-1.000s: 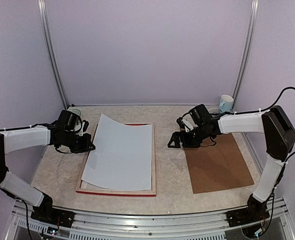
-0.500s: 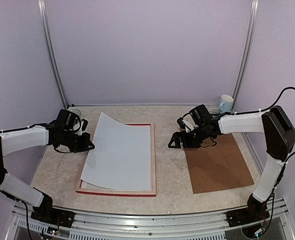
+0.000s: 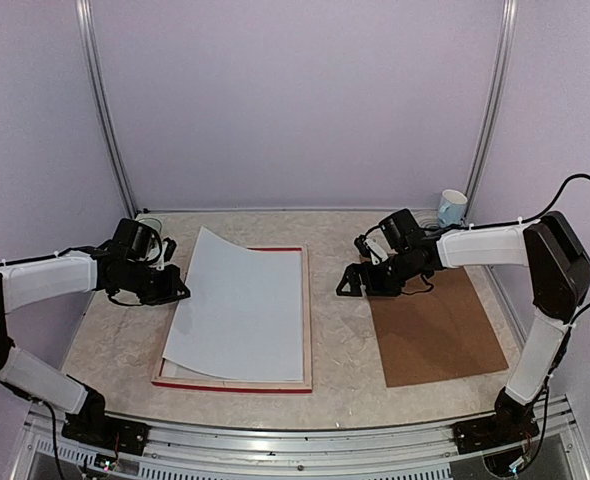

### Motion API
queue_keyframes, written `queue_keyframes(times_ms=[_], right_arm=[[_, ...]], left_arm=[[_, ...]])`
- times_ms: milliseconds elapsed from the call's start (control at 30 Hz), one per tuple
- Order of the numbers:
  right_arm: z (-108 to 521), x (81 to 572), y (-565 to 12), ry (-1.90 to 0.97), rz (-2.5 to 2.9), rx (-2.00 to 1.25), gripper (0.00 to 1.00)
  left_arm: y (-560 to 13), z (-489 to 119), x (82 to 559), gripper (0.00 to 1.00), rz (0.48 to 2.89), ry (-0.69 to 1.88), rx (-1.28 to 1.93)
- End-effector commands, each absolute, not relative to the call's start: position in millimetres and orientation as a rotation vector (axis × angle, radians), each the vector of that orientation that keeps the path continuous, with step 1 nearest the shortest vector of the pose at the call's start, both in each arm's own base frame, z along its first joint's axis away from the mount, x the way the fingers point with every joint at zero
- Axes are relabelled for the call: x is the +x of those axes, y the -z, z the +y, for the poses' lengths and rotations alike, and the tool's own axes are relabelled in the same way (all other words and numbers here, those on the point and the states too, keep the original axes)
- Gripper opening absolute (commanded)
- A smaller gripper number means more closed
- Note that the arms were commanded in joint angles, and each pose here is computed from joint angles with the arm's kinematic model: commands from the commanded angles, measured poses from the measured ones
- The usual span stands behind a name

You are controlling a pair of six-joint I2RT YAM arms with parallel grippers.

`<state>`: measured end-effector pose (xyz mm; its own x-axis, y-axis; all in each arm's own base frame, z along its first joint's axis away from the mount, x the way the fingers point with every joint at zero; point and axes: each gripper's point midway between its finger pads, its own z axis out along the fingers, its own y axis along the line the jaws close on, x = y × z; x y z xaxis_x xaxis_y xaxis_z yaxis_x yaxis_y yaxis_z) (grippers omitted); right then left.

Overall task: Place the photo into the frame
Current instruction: Place the photo on the mat board.

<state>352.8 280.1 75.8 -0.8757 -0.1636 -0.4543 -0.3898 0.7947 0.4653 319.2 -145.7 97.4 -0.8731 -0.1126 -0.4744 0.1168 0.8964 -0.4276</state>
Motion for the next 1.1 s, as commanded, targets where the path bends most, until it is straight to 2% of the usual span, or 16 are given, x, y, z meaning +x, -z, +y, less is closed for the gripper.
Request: queue_keyframes(times_ms=[0,333,633,1067], right_arm=[[279.3,354.9,-85.9,-0.813,2.557,-0.415,0.99],[280.3,355.8,-85.5,-0.817,2.557,-0.416,0.99],[280.0,355.5,-84.9,-0.815,2.559,-0.416,0.99],[279.8,356.0,-84.8,-0.816,2.557,-0.416,0.99]], left_arm=[[-102.8,-152.2,321.4,0.05,2.536,0.649,0.025],[-104.9,-152.9,318.9,0.08,2.532,0.648,0.024],[-111.5,-150.4,320.6,0.32,2.527,0.625,0.021],[-118.7,-143.3,320.6,0.48,2.518,0.568,0.015]])
